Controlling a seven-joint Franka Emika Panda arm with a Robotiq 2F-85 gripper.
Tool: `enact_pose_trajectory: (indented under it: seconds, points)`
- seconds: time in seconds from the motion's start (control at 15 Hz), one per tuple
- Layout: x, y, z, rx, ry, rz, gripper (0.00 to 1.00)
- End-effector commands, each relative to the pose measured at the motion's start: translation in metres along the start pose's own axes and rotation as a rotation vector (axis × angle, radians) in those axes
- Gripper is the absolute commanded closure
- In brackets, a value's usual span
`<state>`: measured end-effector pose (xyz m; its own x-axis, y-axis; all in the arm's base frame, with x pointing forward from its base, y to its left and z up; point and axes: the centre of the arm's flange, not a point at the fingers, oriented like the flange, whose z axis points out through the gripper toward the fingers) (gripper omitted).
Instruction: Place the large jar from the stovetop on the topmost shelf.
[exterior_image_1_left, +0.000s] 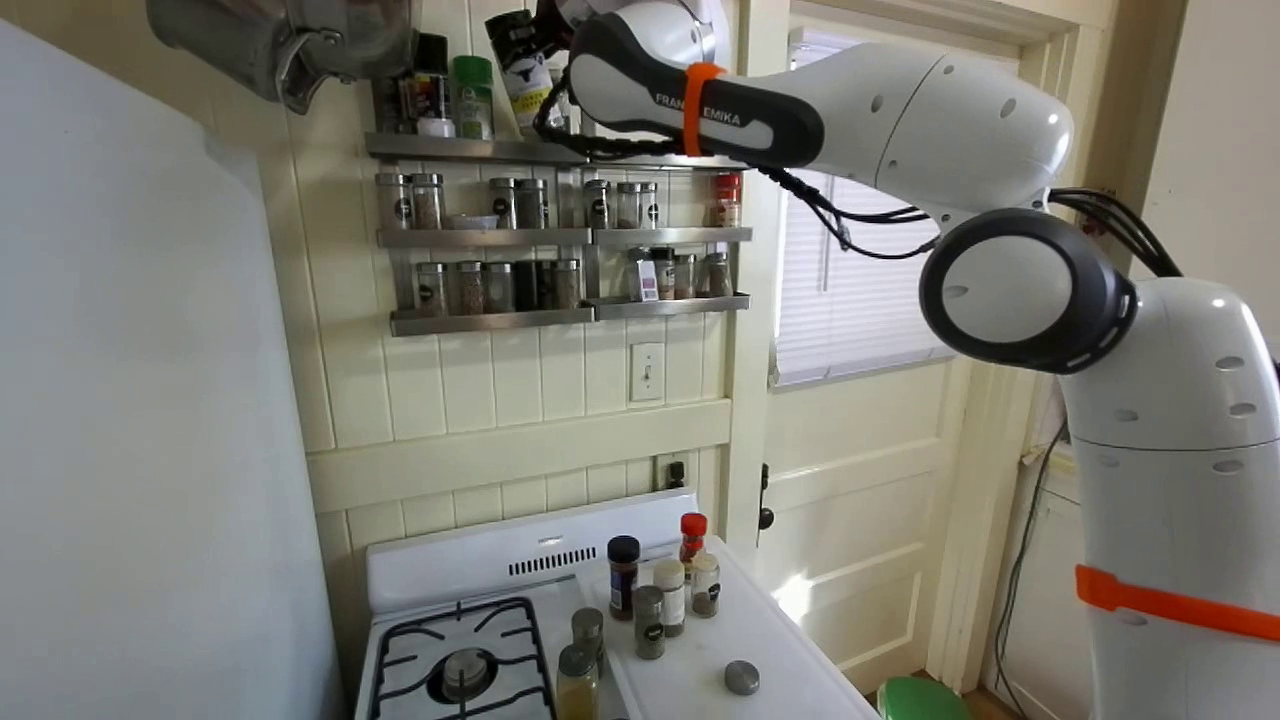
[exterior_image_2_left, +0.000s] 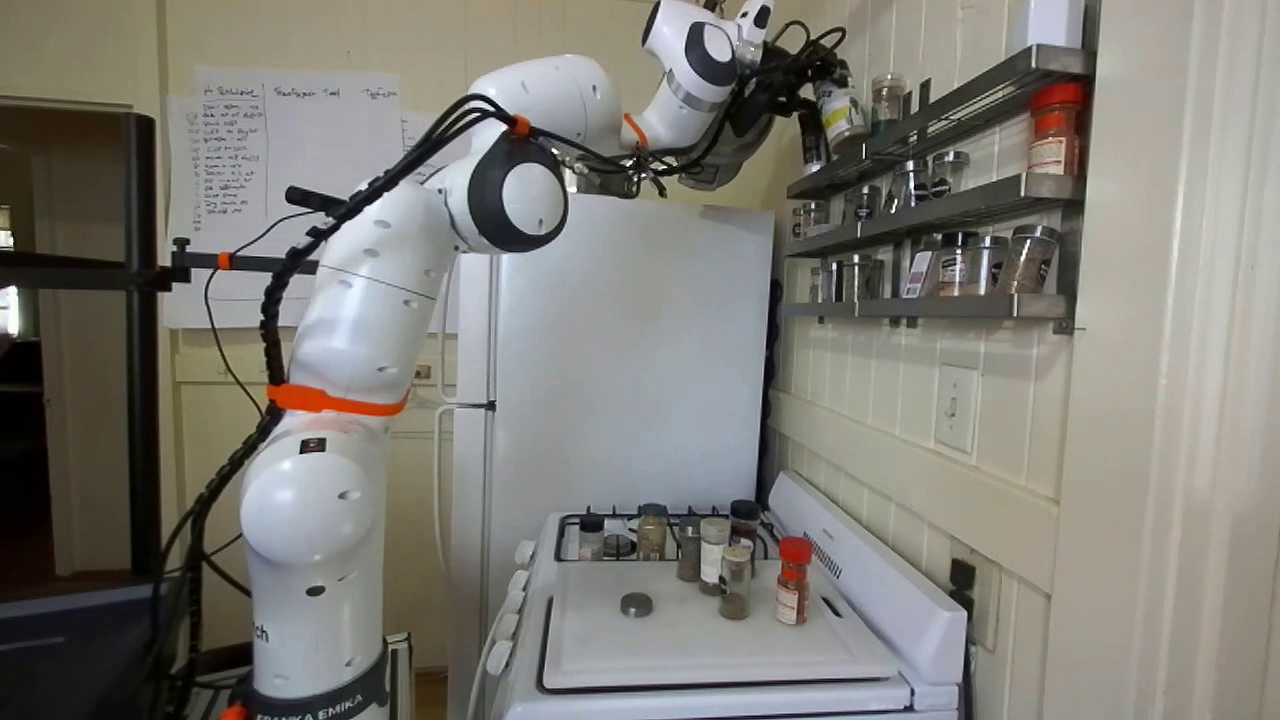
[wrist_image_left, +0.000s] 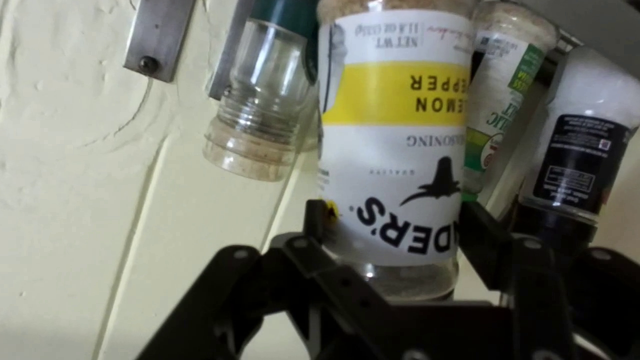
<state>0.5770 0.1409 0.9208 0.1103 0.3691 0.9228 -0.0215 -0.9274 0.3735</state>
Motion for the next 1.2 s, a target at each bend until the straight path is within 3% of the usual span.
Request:
enact_pose_trajectory:
  seconds: [0.0,0.87,0.93,1.0,1.13]
  points:
    - [0.017,0.001,0.014,0.018,0.054,0.024,0.56]
    - [-0.006,-0.009,0.029,0.007,0.034,0.183,0.56]
    - [-0.006,-0.010,0.029,0.011,0.029,0.193,0.40]
    - [-0.005,-0.011,0.029,0.015,0.026,0.200,0.09]
    - [-0.001,-0.012,0.027,0.009,0.019,0.201,0.09]
